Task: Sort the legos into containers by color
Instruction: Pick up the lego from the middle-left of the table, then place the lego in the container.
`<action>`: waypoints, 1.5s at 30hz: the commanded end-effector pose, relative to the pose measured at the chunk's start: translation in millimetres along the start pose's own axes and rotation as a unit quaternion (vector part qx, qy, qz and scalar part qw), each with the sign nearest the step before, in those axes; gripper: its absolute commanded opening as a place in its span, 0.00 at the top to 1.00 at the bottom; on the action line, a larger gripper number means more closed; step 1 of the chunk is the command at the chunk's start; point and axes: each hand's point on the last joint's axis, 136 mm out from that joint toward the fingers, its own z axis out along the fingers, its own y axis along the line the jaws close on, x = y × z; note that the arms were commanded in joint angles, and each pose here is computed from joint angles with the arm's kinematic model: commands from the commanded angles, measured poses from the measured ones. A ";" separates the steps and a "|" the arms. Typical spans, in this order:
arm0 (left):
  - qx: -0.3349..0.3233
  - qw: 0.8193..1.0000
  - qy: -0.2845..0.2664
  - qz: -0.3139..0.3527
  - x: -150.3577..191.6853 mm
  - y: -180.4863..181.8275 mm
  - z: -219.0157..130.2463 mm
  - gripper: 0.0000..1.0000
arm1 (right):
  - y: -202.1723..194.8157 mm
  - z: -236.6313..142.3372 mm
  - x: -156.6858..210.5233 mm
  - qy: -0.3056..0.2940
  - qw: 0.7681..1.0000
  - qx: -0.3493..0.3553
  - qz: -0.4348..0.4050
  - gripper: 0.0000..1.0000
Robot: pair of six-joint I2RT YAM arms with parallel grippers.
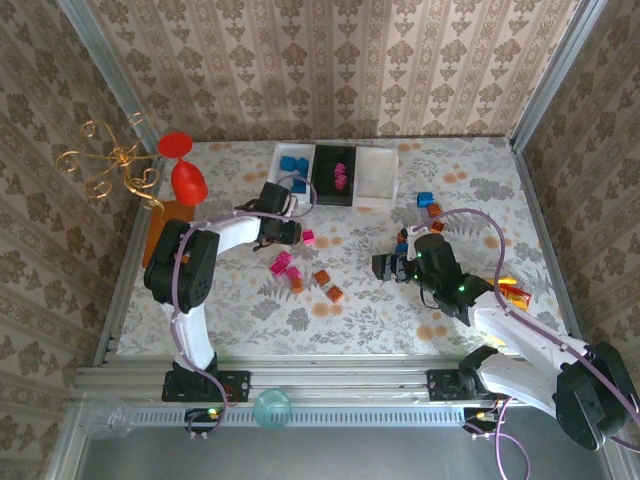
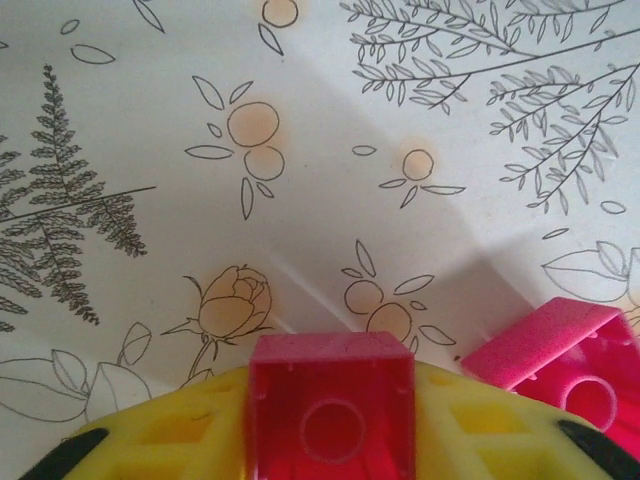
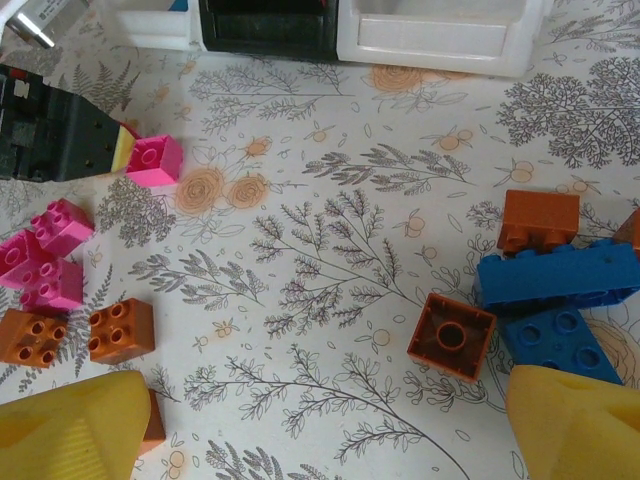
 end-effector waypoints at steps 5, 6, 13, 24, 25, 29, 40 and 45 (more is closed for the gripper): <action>0.053 0.996 -0.075 -0.010 -33.5 -28.6 -27.7 0.70 | 29.7 3.6 -4.7 -0.005 0.997 -0.079 -0.006 0.07; 0.062 0.994 -0.091 -0.009 -41.1 -36.4 -34.9 0.71 | 32.2 3.1 -8.4 -0.010 0.996 -0.084 -0.009 0.07; 0.081 0.983 -0.162 0.021 -95.5 -83.0 -53.4 0.71 | 14.1 -0.4 -43.7 -0.055 0.998 -0.014 -0.032 0.05; 0.005 0.979 -0.194 0.055 -186.6 -85.0 -7.3 0.69 | 17.6 9.2 -108.9 -0.159 0.984 0.010 -0.081 0.03; -0.006 0.980 -0.192 0.058 -192.4 -82.5 -2.4 0.68 | 16.4 10.6 -110.3 -0.157 0.984 0.015 -0.078 0.03; -0.048 0.978 -0.190 0.066 -209.2 -73.1 9.5 0.62 | -4.0 12.3 -104.8 -0.129 0.987 0.071 -0.058 0.03; -0.023 0.974 -0.219 0.050 -210.4 -81.2 -46.4 0.36 | -58.7 0.1 -36.6 -0.018 0.988 0.145 0.047 0.03; 0.073 0.970 -0.232 0.032 -165.1 -103.6 -86.8 0.32 | -61.2 3.4 -15.7 0.026 0.987 0.149 0.052 0.03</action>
